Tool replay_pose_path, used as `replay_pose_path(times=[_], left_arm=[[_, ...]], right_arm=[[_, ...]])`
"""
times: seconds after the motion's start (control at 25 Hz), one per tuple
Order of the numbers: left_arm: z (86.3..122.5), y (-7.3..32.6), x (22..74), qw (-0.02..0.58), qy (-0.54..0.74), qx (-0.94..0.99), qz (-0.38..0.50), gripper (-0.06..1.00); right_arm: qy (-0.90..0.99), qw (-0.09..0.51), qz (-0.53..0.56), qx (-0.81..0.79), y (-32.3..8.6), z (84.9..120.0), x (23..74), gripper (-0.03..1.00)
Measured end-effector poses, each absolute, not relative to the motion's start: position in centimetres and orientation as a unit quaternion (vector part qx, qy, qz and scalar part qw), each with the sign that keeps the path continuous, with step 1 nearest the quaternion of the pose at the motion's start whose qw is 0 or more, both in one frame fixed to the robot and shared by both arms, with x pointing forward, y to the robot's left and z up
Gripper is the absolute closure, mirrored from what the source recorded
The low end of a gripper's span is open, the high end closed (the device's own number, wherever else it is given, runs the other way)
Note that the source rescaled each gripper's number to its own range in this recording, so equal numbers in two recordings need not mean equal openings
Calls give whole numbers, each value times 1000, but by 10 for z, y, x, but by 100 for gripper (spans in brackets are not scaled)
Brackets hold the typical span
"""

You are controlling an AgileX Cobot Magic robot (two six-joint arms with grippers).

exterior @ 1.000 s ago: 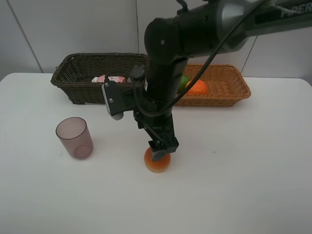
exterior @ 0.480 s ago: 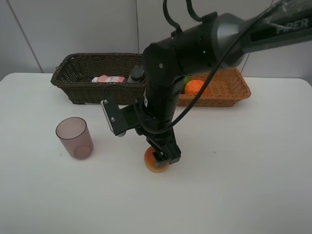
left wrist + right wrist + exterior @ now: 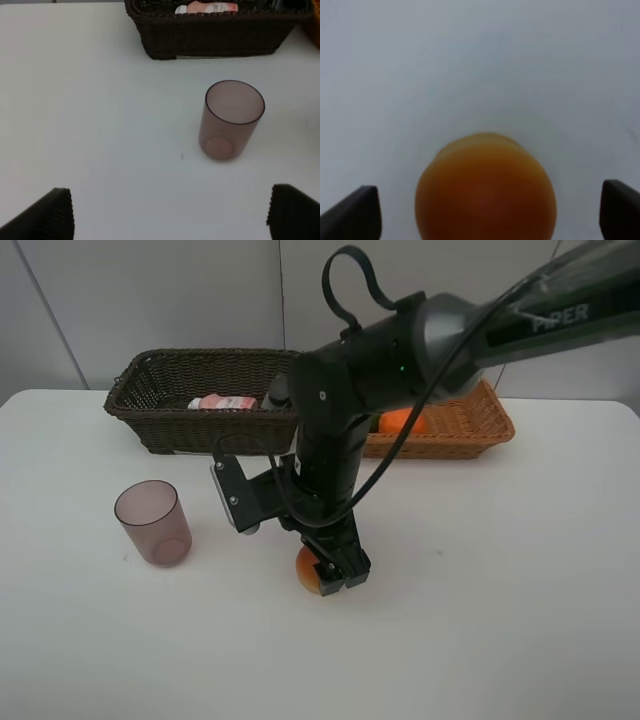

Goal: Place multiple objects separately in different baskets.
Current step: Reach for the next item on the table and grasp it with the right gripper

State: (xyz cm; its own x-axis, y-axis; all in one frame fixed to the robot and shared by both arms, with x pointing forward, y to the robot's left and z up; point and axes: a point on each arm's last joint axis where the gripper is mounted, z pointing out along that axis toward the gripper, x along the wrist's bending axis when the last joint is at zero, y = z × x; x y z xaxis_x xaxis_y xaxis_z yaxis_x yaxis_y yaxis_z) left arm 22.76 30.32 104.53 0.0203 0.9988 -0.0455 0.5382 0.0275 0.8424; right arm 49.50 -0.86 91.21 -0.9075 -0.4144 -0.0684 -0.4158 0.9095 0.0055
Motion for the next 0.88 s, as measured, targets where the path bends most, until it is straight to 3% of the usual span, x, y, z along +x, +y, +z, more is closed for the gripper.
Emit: replay_pose_path(times=[0.88], left_arm=[[1045, 303, 228, 357, 621, 618, 322, -6]], right_arm=[[979, 26, 5, -201, -19, 884, 493, 4]])
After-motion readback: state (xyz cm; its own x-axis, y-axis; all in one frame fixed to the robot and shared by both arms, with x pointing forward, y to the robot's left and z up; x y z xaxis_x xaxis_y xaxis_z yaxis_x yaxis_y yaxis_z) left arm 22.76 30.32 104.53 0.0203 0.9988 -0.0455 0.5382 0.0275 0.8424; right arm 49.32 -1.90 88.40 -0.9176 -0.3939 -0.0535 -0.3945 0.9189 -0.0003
